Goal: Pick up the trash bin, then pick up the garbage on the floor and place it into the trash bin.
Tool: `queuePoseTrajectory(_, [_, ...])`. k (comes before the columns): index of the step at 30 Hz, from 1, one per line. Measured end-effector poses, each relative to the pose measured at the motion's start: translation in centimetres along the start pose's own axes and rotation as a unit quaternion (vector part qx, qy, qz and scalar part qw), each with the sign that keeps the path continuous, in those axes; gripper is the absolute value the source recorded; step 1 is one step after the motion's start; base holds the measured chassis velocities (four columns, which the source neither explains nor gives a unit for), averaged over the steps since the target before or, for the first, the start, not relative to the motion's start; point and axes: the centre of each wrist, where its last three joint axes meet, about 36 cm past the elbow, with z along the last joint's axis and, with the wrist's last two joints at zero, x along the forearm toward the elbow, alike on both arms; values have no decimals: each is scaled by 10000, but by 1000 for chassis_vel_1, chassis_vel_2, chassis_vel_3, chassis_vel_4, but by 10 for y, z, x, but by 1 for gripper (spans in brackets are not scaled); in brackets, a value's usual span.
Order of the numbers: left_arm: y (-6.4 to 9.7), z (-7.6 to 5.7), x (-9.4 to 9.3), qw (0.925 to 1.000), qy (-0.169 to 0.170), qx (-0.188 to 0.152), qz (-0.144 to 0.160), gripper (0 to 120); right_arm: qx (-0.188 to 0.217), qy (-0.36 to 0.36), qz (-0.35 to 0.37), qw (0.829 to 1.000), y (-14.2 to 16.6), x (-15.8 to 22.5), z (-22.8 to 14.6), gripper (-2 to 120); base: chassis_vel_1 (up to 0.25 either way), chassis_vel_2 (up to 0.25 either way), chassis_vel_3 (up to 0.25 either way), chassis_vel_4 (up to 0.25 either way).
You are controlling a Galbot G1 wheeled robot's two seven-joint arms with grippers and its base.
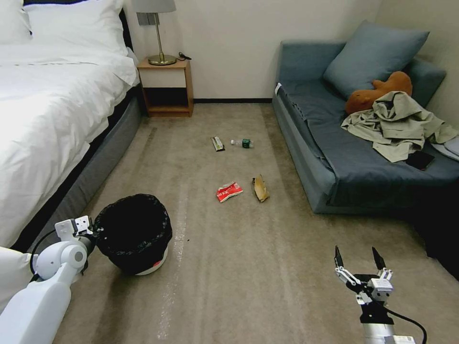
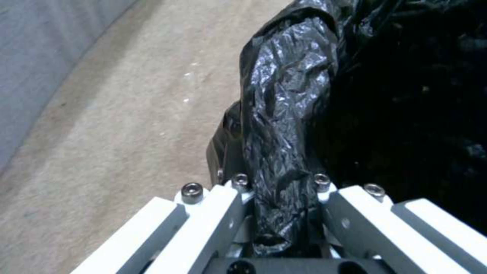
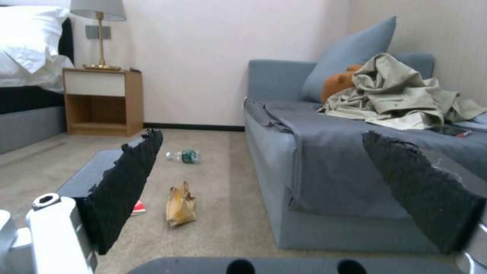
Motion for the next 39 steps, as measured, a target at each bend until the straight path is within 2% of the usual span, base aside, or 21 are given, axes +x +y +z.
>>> queuePoseTrajectory(3, [-9, 2, 11, 9995, -188, 54, 244, 3, 2, -20, -9, 10000, 1, -2, -1, 100, 0, 0, 0, 0])
queuePoseTrajectory(6, [-12, 2, 16, 9991, -260, 72, 326, 3, 0, -23, -14, 10000, 1, -3, -1, 100, 0, 0, 0, 0])
queuePoseTrajectory(8, [-21, 1, 29, 9972, -487, 68, 560, 3, 0, -37, -27, 10000, 2, -4, -2, 100, 0, 0, 0, 0])
queuePoseTrajectory(9, [-21, 1, 29, 9972, -487, 68, 560, 3, 0, -37, -27, 10000, 2, -4, -2, 100, 0, 0, 0, 0])
queuePoseTrajectory(11, [-25, -1, 41, 9953, -637, 38, 727, 3, 8, -47, -41, 10000, 2, -5, -4, 100, 0, 0, 0, 0])
queuePoseTrajectory(22, [-35, 0, 67, 9904, -865, -58, 1081, 3, 22, -75, -31, 10000, 4, -8, -7, 100, 0, 0, 0, 0])
queuePoseTrajectory(26, [-46, 12, 73, 9896, -828, -127, 1169, 3, 14, -114, -64, 9999, 7, -16, -13, 100, 0, 0, 0, 0])
queuePoseTrajectory(30, [-49, 18, 76, 9892, -816, -130, 1208, 3, 19, -133, -89, 9999, 7, -19, -16, 100, 0, 0, 0, 0])
queuePoseTrajectory(32, [-59, 27, 79, 9870, -824, -198, 1367, 3, 40, -167, -108, 9998, 6, -24, -26, 100, 0, 0, 0, 0])
queuePoseTrajectory(39, [-63, 40, 92, 9837, -951, -228, 1506, 3, 17, -13, -325, 9995, 2, -26, -45, 100, 0, 0, 0, 0])
